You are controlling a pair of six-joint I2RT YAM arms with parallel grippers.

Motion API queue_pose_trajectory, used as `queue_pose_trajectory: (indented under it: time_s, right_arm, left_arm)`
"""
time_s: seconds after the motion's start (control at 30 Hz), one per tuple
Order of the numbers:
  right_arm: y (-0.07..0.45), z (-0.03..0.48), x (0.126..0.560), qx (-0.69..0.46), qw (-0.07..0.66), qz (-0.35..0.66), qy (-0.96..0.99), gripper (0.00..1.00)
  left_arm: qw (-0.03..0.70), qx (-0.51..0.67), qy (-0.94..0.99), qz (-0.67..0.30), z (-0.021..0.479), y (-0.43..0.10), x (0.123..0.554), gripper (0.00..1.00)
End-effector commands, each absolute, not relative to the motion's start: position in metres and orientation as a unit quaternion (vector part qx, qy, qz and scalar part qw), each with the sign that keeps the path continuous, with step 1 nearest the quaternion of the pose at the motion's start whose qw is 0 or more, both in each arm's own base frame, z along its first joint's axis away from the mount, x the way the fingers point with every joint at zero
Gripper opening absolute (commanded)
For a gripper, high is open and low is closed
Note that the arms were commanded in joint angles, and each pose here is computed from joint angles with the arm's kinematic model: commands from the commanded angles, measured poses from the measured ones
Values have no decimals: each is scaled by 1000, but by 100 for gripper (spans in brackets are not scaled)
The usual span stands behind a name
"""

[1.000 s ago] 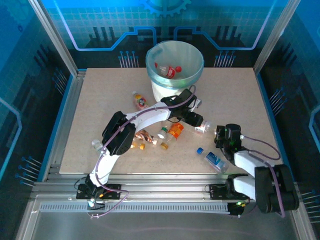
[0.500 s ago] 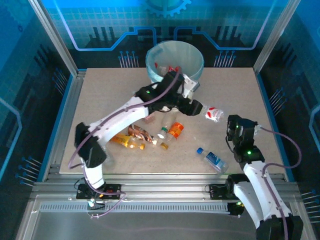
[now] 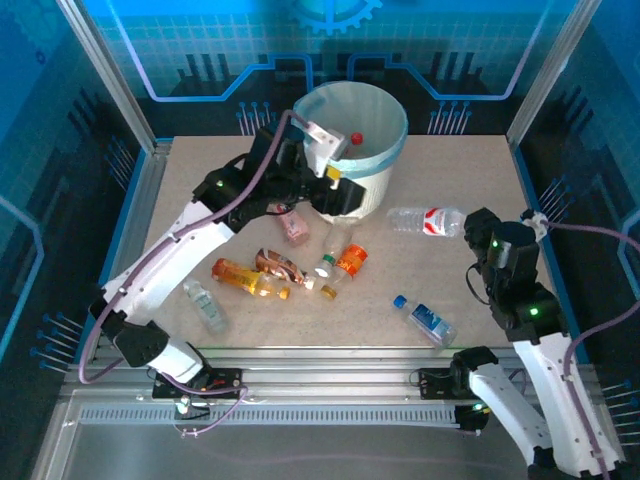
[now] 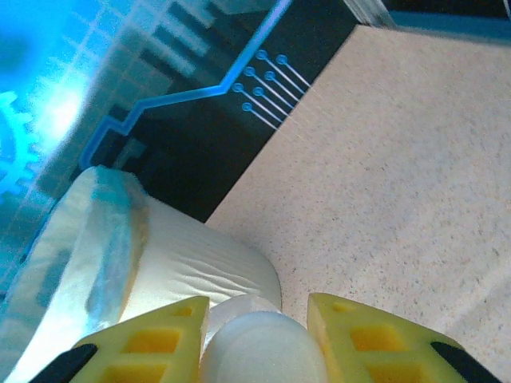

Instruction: Put the plastic bottles in the bin

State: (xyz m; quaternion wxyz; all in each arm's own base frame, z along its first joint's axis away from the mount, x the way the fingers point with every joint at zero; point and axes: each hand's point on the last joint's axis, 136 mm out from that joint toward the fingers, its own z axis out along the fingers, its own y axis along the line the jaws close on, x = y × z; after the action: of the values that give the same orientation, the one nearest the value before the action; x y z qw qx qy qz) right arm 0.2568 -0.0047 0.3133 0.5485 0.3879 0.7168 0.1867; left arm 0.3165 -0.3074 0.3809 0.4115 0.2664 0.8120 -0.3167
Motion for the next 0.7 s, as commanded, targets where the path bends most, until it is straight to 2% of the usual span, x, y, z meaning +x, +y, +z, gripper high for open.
queue_pose_trajectory:
  time_s: [0.0, 0.23, 0.43, 0.67]
  right_arm:
    - [1, 330, 250, 317, 562, 129, 753, 0]
    - [47, 374, 248, 197, 560, 142, 792, 0]
    - [100, 407, 248, 102, 574, 173, 794, 0]
    - [176, 477, 254, -22, 614, 172, 770, 0]
  left_arm:
    - [443, 237, 814, -290, 391, -268, 321, 78]
    - [503, 162, 803, -275, 393, -212, 338, 80]
    - [500, 146, 810, -269, 386, -205, 349, 80]
    - [512, 136, 815, -236, 382, -192, 355, 80]
